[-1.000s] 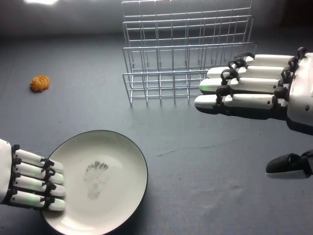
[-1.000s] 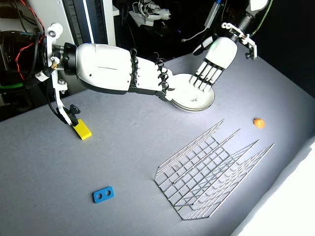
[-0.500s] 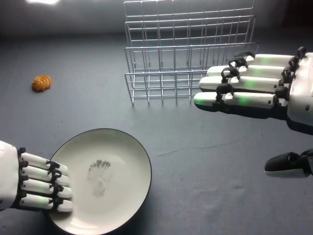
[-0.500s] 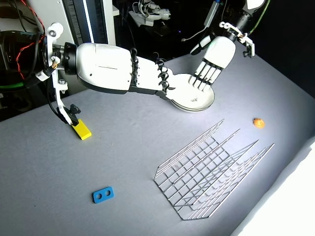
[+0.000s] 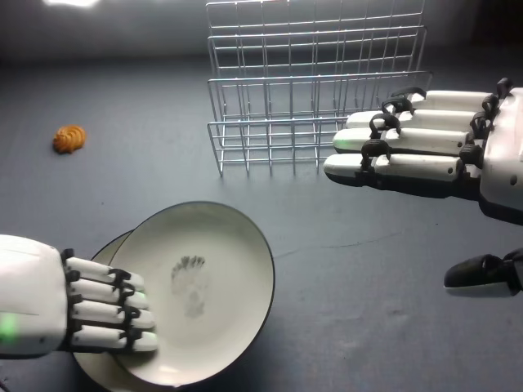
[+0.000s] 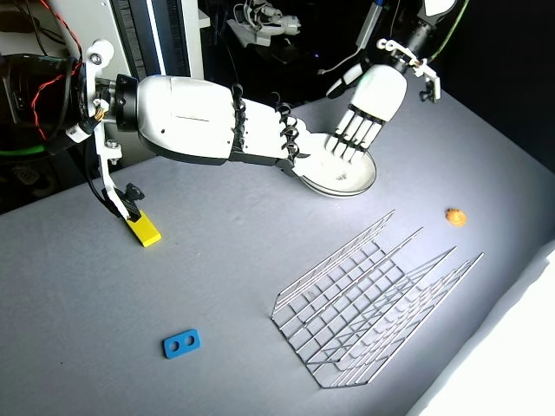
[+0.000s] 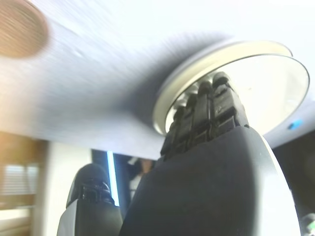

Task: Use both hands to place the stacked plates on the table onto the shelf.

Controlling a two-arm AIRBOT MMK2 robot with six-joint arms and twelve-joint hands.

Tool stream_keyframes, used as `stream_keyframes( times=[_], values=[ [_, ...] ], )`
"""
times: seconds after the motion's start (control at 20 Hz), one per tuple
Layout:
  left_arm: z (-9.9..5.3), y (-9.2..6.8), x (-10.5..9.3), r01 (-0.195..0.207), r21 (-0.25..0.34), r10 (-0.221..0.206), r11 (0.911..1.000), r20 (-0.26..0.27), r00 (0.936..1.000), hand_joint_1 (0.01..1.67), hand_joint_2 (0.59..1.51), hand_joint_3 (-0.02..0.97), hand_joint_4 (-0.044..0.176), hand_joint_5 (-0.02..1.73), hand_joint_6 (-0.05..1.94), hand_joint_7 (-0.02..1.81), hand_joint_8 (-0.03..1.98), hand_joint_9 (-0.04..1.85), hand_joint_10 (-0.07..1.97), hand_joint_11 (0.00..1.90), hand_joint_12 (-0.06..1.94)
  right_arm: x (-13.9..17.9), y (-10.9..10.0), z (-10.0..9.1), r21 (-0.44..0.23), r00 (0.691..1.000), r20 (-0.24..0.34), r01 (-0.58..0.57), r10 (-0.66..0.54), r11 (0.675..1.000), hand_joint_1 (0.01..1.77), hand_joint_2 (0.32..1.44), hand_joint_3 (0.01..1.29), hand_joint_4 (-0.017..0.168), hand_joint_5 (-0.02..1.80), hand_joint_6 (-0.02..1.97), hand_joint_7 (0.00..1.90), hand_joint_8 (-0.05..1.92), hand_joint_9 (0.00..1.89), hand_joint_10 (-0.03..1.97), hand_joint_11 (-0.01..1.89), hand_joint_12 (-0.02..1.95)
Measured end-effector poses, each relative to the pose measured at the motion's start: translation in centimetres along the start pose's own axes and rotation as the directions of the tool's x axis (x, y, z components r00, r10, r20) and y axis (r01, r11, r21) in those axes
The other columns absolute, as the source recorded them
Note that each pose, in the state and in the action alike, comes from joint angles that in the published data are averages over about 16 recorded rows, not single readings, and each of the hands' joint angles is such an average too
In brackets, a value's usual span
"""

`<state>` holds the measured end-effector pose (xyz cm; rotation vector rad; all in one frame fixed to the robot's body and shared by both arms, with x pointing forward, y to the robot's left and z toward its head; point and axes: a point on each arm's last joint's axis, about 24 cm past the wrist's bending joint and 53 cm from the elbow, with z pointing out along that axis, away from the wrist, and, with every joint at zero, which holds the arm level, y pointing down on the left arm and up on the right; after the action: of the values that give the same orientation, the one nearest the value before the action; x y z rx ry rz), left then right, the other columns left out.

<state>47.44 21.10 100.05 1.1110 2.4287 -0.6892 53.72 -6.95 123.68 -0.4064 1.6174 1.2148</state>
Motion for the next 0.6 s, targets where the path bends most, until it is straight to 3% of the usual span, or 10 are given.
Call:
stream_keyframes(
  times=[0.35, 0.6],
  values=[
    [1.1, -0.9, -1.6, 0.07, -0.015, -0.069, 0.9974, 0.064, 0.9956, 0.02, 1.065, 0.014, 0.002, -0.01, -0.02, -0.01, -0.02, 0.01, 0.01, 0.01, 0.01, 0.6, 0.1, 0.8, 0.001, 0.999, -0.016, 0.03, -0.03, 1.0, 1.02, 1.02, 0.02, -0.004, 0.1, 0.02, 0.04, 0.01, 0.06, 0.0, 0.02, 0.63],
    [1.4, -1.0, -2.5, 0.114, -0.028, -0.111, 0.9931, 0.096, 0.9892, 0.02, 1.062, 0.014, 0.003, -0.01, -0.01, -0.01, -0.02, 0.01, 0.0, 0.01, 0.01, 1.4, 0.3, 2.8, -0.008, 0.996, -0.036, 0.075, -0.076, 0.997, 1.05, 1.02, 0.02, -0.004, 0.1, 0.02, 0.05, 0.01, 0.07, 0.0, 0.02, 0.66]
  ],
)
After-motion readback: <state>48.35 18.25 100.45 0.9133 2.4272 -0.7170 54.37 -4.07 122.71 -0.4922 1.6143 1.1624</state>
